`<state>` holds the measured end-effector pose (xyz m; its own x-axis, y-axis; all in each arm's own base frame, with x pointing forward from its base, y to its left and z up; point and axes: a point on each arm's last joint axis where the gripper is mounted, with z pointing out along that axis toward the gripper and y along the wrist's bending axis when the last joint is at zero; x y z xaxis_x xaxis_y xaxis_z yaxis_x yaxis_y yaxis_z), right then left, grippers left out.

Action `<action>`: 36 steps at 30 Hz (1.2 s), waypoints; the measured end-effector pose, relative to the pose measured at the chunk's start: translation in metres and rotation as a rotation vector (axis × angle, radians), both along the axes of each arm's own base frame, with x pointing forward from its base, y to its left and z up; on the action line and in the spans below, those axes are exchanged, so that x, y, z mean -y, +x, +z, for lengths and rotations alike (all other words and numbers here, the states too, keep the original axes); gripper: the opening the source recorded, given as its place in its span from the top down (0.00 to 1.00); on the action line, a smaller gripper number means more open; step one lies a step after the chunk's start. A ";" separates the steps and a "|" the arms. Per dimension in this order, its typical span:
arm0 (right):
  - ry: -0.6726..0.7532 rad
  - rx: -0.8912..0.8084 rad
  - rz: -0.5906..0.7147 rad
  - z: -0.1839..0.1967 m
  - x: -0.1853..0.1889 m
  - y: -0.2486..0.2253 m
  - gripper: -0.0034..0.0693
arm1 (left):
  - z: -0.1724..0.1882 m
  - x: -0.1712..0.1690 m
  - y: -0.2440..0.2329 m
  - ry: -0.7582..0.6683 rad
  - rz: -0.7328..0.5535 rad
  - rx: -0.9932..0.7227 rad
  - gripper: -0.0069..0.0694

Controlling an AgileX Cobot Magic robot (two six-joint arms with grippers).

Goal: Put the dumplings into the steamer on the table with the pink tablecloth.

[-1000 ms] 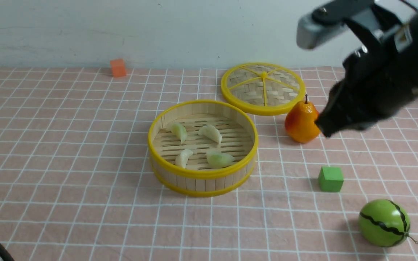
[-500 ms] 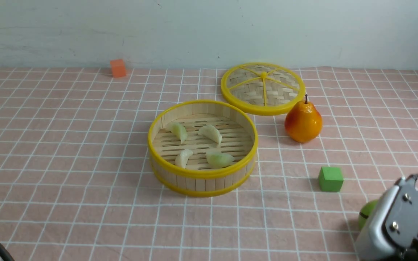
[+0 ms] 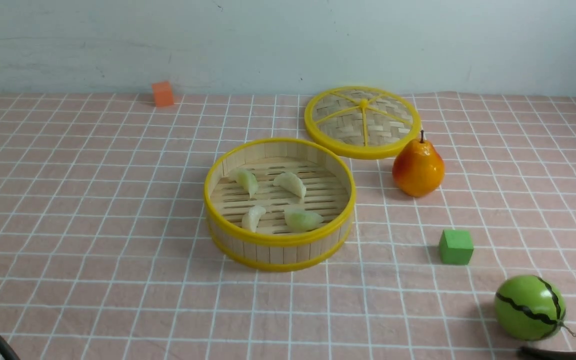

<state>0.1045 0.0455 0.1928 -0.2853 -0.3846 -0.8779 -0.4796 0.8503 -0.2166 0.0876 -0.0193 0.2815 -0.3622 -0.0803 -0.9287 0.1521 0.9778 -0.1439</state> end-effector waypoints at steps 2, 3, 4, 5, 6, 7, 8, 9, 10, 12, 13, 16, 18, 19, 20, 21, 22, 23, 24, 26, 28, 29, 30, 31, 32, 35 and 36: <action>0.090 0.136 -0.094 -0.005 0.014 -0.013 0.97 | 0.000 0.000 0.000 0.002 0.002 -0.004 0.82; 0.131 0.181 -0.120 -0.004 0.018 -0.018 0.97 | 0.000 0.000 0.000 0.002 0.002 -0.004 0.82; 0.153 0.216 -0.138 -0.002 0.021 -0.022 0.97 | 0.000 0.000 0.000 0.001 0.002 -0.006 0.82; 0.167 0.272 -0.163 0.002 0.025 -0.026 0.97 | 0.000 0.000 0.000 0.001 0.002 -0.006 0.82; 0.168 0.276 -0.166 0.002 0.025 -0.027 0.97 | -0.001 0.000 0.000 0.002 0.003 -0.008 0.81; 0.155 0.315 -0.185 0.004 0.029 -0.032 0.97 | -0.001 0.000 0.000 0.003 0.003 -0.007 0.81; 0.137 0.335 -0.206 0.004 0.031 -0.036 0.97 | -0.001 0.000 0.000 0.003 0.004 -0.008 0.81; 0.108 0.339 -0.225 0.002 0.033 -0.039 0.97 | -0.001 0.000 0.000 0.003 0.004 -0.008 0.81; 0.103 0.338 -0.228 0.002 0.033 -0.040 0.97 | -0.001 0.000 0.000 0.003 0.004 -0.008 0.81; 0.051 0.301 -0.266 -0.005 0.036 -0.046 0.97 | -0.001 -0.001 0.000 0.004 0.005 -0.011 0.81; 0.042 0.277 -0.278 -0.008 0.036 -0.048 0.97 | -0.001 -0.001 0.000 0.004 0.005 -0.011 0.81; 0.060 0.152 -0.334 -0.019 0.038 -0.052 0.97 | -0.001 -0.001 0.000 0.004 0.005 -0.012 0.80; 0.099 0.123 -0.367 -0.019 0.039 -0.052 0.96 | -0.001 -0.001 0.000 0.004 0.005 -0.012 0.80; 0.130 0.113 -0.383 -0.019 0.040 -0.052 0.96 | -0.001 -0.001 0.000 0.005 0.006 -0.012 0.80; 0.153 0.104 -0.394 -0.019 0.040 -0.053 0.96 | -0.001 -0.001 0.000 0.005 0.006 -0.012 0.79; 0.159 0.101 -0.397 -0.019 0.040 -0.053 0.96 | -0.001 -0.001 0.000 0.005 0.006 -0.012 0.79; 0.172 0.094 -0.395 -0.019 0.040 -0.053 0.96 | -0.001 -0.001 0.000 0.005 0.006 -0.012 0.79; 0.174 0.094 -0.394 -0.019 0.040 -0.053 0.96 | -0.001 -0.001 0.000 0.005 0.006 -0.012 0.79; 0.174 0.094 -0.393 -0.019 0.040 -0.053 0.96 | -0.001 -0.001 0.000 0.005 0.006 -0.012 0.79; 0.181 0.092 -0.397 -0.019 0.040 -0.053 0.96 | -0.001 -0.001 0.000 0.005 0.006 -0.012 0.79; 0.182 0.092 -0.397 -0.019 0.040 -0.053 0.96 | -0.001 -0.001 0.000 0.005 0.006 -0.012 0.79; 0.183 0.091 -0.398 -0.019 0.040 -0.053 0.96 | -0.001 -0.001 0.000 0.005 0.006 -0.012 0.79; 0.187 0.090 -0.398 -0.019 0.040 -0.053 0.96 | -0.001 -0.001 0.000 0.005 0.006 -0.012 0.79; 0.187 0.090 -0.398 -0.019 0.040 -0.053 0.96 | -0.001 -0.001 0.000 0.005 0.006 -0.012 0.79; 0.187 0.090 -0.398 -0.019 0.040 -0.053 0.96 | -0.001 -0.001 0.000 0.005 0.006 -0.012 0.79; 0.187 0.090 -0.398 -0.019 0.040 -0.053 0.95 | -0.001 -0.001 0.000 0.005 0.006 -0.012 0.79; 0.187 0.090 -0.398 -0.019 0.040 -0.053 0.95 | -0.001 -0.001 0.000 0.005 0.006 -0.012 0.79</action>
<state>0.0517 0.0053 0.1737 -0.2978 -0.0923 -0.9502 -0.0932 0.9934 -0.0672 0.0873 -0.0186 0.2804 -0.3730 -0.0781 -0.9245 0.1448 0.9793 -0.1412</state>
